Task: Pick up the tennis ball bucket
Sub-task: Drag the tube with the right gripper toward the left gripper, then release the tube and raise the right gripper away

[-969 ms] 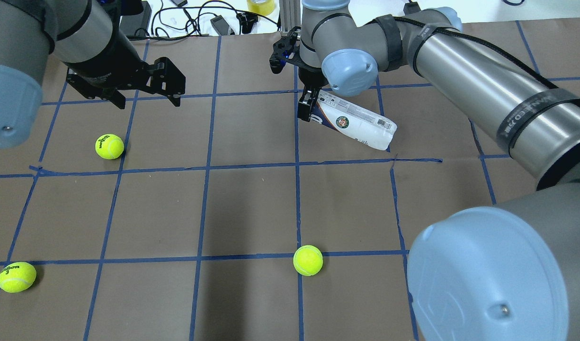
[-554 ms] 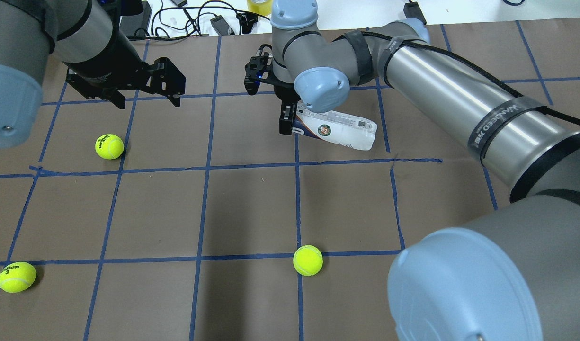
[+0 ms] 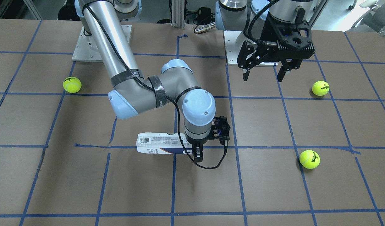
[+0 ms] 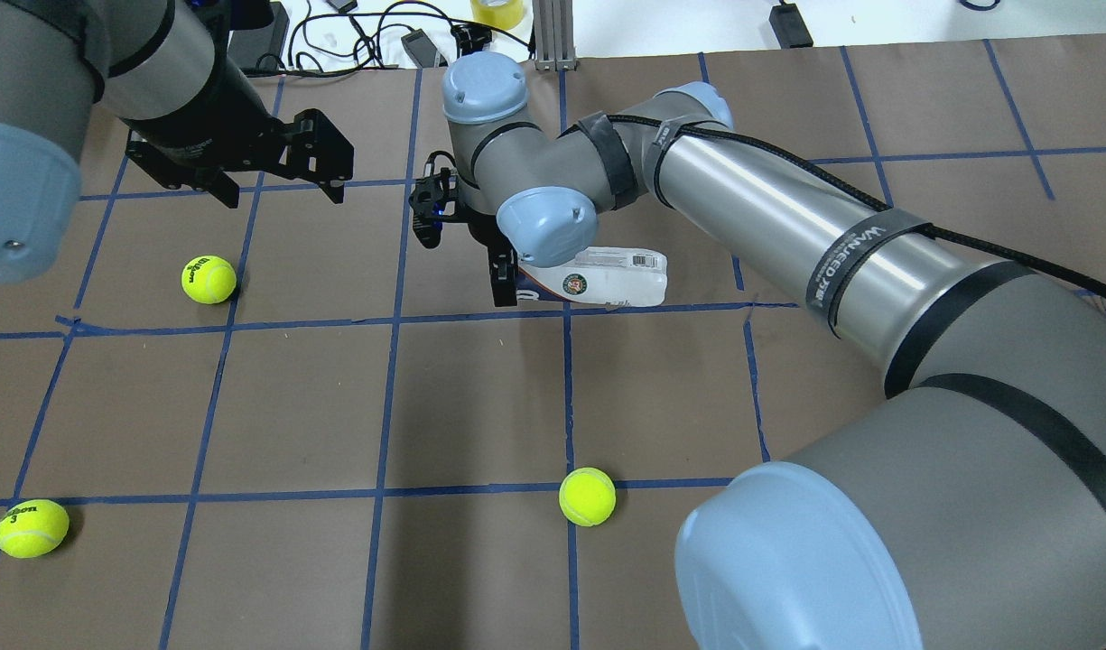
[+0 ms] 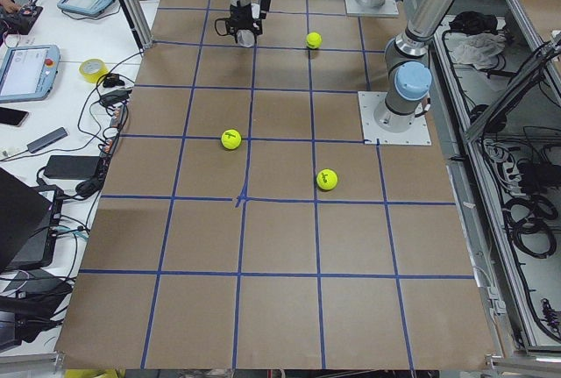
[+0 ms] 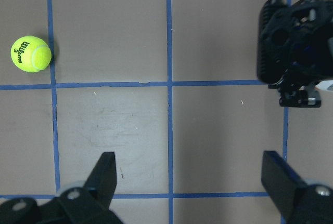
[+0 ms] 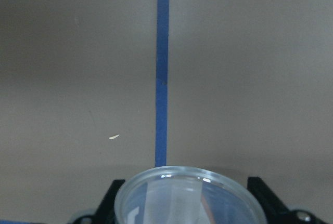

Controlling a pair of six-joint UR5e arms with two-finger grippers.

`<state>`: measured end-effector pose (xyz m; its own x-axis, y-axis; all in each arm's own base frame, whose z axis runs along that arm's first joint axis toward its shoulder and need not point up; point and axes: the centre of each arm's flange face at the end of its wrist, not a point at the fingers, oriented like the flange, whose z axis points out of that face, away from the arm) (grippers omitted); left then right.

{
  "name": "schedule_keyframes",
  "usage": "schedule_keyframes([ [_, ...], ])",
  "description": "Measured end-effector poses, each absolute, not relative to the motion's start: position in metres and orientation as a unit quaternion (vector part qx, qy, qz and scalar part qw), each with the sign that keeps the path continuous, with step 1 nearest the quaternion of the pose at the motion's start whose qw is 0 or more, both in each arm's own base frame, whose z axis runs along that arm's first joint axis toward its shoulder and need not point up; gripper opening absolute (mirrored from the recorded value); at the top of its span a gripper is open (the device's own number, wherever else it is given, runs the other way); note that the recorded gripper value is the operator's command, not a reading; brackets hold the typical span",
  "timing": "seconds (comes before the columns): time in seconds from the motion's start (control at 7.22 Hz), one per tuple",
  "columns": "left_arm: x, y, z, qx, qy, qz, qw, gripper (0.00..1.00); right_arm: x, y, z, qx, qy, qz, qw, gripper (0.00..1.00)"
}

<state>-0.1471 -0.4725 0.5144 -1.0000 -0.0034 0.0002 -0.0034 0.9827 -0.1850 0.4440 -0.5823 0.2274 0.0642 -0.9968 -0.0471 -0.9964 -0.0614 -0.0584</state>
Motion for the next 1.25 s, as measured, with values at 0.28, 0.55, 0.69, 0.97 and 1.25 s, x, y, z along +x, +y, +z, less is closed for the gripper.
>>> schedule_keyframes([
  [0.28,-0.147,-0.472,0.514,-0.002,0.996,-0.093,0.000,1.00,0.457,-0.578,0.217,-0.739,0.671,-0.014,0.058,0.49],
  [0.55,-0.147,-0.472,0.514,-0.002,0.996,-0.093,0.001,1.00,0.462,-0.577,0.208,-0.741,0.667,-0.017,0.076,0.71],
  [0.69,-0.147,-0.472,0.515,-0.002,0.996,-0.093,0.001,1.00,0.463,-0.576,0.209,-0.740,0.668,-0.019,0.075,1.00],
  [0.97,-0.145,-0.469,0.520,-0.004,0.996,-0.091,0.014,1.00,0.464,-0.575,0.212,-0.732,0.676,-0.020,0.077,1.00],
  [1.25,-0.142,-0.469,0.519,-0.009,0.996,-0.087,0.026,1.00,0.463,-0.575,0.221,-0.730,0.679,-0.025,0.079,1.00],
])
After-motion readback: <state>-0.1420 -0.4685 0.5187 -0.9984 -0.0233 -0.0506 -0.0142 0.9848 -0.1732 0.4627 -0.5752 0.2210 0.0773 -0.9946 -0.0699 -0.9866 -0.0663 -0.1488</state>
